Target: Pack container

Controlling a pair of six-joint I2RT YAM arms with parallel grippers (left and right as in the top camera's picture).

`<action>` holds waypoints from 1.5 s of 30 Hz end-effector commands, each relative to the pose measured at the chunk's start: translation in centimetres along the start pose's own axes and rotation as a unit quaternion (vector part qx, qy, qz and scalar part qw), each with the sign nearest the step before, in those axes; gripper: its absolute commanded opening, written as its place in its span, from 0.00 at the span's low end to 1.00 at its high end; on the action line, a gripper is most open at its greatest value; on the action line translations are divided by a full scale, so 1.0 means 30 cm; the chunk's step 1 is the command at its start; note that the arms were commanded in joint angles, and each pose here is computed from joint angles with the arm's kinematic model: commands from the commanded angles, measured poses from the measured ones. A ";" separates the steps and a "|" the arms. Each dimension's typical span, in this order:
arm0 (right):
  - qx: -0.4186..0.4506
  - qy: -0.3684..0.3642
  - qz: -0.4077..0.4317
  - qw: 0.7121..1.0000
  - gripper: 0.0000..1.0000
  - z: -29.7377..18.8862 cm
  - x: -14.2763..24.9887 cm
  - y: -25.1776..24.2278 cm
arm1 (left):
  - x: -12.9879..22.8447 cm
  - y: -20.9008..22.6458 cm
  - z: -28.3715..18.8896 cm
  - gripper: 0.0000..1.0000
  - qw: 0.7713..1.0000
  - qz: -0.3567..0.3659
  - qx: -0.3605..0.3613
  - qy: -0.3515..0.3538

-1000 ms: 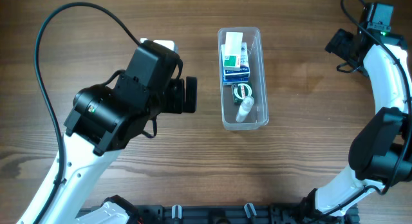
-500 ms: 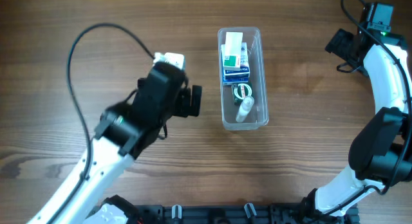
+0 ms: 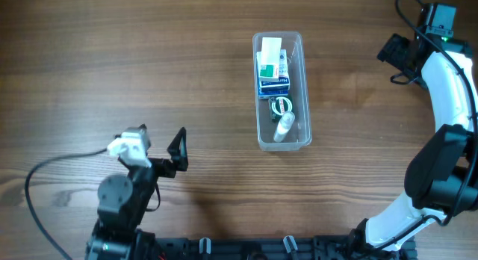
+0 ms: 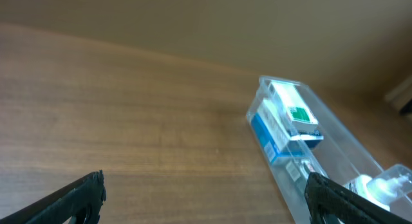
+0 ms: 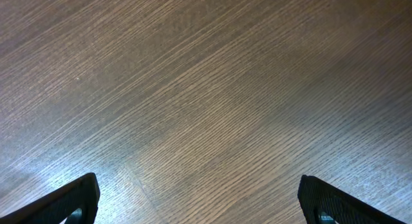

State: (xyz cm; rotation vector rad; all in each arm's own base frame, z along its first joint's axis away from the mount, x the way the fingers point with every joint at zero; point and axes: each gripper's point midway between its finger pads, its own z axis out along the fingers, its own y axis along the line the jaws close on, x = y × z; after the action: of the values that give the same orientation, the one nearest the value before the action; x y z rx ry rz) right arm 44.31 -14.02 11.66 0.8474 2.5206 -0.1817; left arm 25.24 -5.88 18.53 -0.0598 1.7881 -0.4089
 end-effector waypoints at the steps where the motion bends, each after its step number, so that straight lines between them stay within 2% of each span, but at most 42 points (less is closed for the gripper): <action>1: 0.001 0.002 0.008 1.000 1.00 0.006 0.002 -0.006 | 0.015 0.028 -0.034 1.00 0.999 0.010 0.003 -0.050; 10: 0.001 0.002 0.008 1.000 1.00 0.006 0.002 -0.006 | 0.038 0.100 -0.036 1.00 0.995 0.009 -0.022 -0.095; 15: 0.001 0.002 0.008 1.000 1.00 0.006 0.002 -0.006 | 0.058 0.142 -0.036 1.00 0.995 0.004 -0.048 -0.084; 45: -0.001 -0.003 0.009 1.000 1.00 -0.007 -0.004 -0.004 | 0.060 0.145 -0.035 1.00 0.995 0.003 -0.049 -0.083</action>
State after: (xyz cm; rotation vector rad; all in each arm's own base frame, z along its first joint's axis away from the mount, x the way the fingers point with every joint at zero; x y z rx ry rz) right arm 44.30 -14.03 11.66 0.8476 2.5209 -0.1822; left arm 24.55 -2.04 15.98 -0.1697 1.6401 -0.3152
